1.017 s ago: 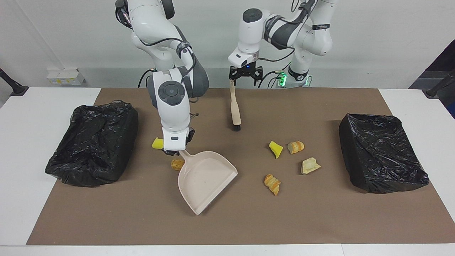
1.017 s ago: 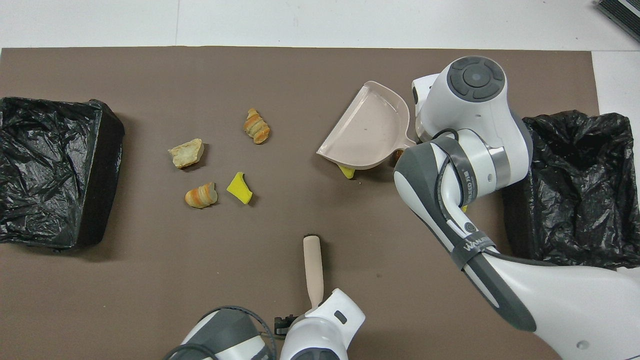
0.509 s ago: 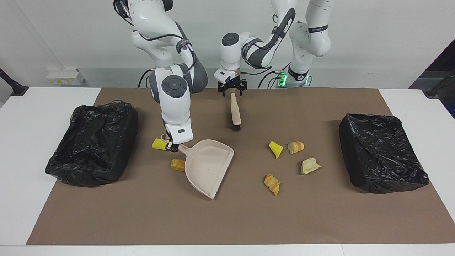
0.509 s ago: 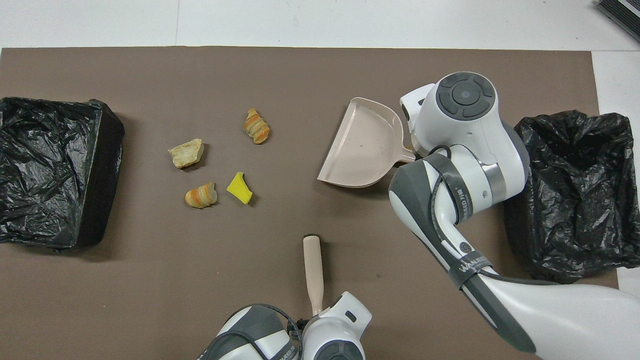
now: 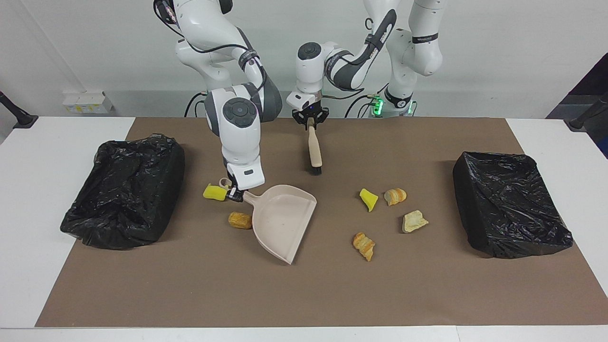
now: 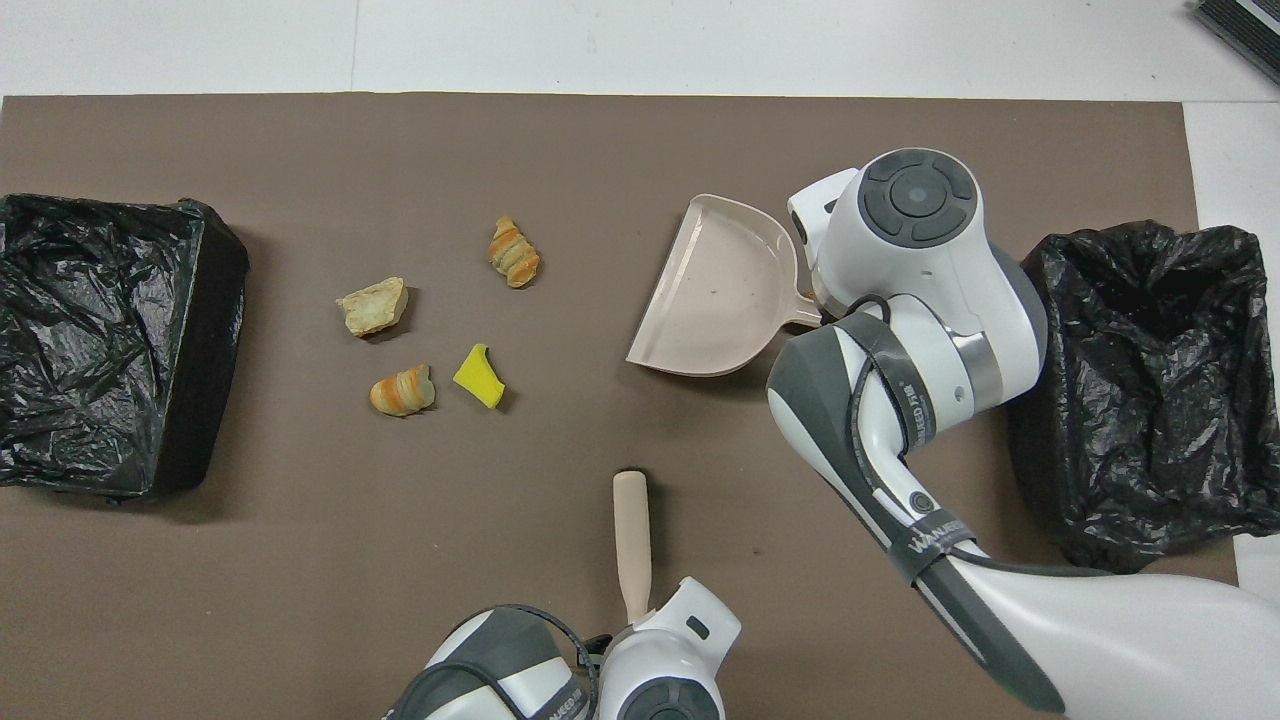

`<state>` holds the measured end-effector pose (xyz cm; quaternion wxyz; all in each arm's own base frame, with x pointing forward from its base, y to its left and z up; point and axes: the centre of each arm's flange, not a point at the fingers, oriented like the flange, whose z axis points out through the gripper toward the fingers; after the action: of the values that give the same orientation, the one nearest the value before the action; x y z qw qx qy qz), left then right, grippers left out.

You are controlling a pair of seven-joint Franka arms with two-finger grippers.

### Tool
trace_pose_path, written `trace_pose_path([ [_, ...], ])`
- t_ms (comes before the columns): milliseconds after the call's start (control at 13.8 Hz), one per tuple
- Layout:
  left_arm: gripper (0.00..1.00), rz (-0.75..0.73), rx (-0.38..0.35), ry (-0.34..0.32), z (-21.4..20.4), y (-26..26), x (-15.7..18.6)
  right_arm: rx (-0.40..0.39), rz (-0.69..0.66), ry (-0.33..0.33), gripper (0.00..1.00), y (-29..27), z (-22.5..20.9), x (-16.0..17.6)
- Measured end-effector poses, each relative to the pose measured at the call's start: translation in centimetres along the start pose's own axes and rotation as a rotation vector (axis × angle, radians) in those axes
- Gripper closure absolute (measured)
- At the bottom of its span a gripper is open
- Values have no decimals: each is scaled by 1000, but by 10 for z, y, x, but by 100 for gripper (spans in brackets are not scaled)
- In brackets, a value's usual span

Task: Sweep and dump trash in bin

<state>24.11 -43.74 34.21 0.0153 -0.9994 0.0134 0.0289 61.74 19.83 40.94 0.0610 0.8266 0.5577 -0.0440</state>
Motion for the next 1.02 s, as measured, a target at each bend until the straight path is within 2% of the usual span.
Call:
trace_pose_path([
  [145, 74, -11, 12, -9, -3, -4, 4, -1, 0, 1, 69, 0, 0, 0],
  [291, 74, -45, 33, -26, -20, -20, 26, -3, 1, 3, 69, 1, -2, 0],
  [436, 74, -81, 57, -16, -52, -49, 65, -12, -3, 10, 69, 4, -7, -1],
  [654, 74, -141, 42, 3, -86, -115, 131, -25, -26, 21, 69, 4, -16, 2],
  [872, 74, -177, 60, 30, -95, -189, 185, -35, -80, 28, 69, -20, -23, 30],
  [1017, 74, -170, 67, 21, -92, -232, 208, -38, -95, 29, 69, -42, -25, 53],
])
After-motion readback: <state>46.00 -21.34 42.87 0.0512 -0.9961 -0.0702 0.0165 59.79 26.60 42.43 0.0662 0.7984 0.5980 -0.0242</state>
